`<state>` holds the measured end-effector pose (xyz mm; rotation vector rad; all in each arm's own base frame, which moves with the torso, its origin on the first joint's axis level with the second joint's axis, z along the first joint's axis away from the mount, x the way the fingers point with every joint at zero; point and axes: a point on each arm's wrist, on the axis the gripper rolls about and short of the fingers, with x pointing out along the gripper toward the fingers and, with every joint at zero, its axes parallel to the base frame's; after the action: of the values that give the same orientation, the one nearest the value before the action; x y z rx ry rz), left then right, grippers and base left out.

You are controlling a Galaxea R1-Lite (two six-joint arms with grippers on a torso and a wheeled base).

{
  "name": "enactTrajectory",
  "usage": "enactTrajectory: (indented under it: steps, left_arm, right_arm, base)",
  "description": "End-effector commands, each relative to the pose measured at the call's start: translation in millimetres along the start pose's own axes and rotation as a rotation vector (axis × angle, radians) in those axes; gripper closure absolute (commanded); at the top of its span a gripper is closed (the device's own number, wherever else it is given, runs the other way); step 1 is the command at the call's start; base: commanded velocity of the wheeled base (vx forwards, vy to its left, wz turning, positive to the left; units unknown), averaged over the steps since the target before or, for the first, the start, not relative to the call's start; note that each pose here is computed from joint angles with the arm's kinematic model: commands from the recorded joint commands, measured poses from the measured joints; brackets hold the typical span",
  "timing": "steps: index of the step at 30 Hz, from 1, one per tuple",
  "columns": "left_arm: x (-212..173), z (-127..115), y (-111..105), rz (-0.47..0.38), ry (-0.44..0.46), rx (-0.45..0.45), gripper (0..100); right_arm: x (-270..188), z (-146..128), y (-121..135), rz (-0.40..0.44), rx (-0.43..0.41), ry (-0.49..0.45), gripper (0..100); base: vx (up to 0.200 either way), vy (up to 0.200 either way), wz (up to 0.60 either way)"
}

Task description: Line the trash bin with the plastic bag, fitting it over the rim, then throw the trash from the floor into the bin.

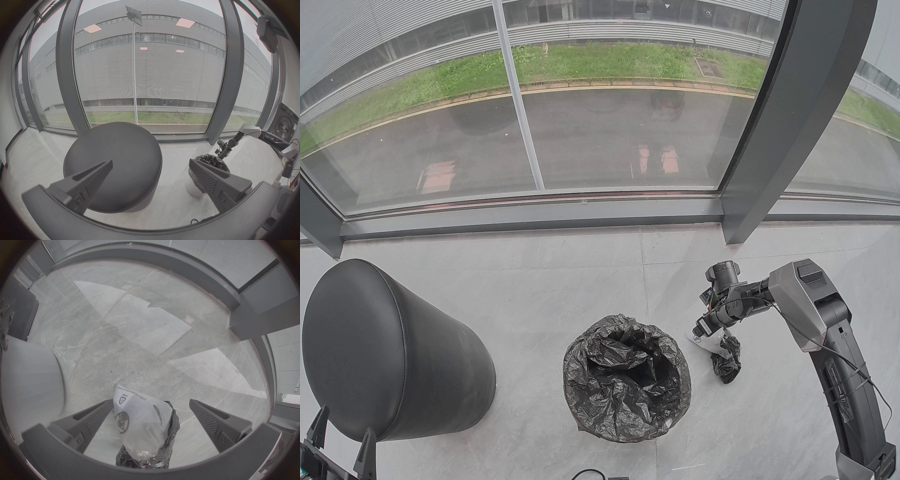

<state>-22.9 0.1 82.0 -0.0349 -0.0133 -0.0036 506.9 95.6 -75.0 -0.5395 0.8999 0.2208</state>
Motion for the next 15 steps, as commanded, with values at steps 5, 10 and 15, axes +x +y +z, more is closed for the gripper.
enactTrajectory:
  steps: [5,10,15]
  left_arm:
    - [0,-5,0,0.000,0.003,0.000,0]
    - [0,-5,0,0.000,0.003,0.000,0]
    - [0,-5,0,0.000,0.003,0.000,0]
  right_arm:
    - [30,-20,12,0.020,0.001,0.051,0]
    - [32,-23,14,0.021,-0.006,0.064,0]
    - [37,-29,16,0.020,-0.004,0.080,0]
  base:
    - [0.000,0.000,0.00]
    - [0.000,0.000,0.00]
    - [0.000,0.000,0.00]
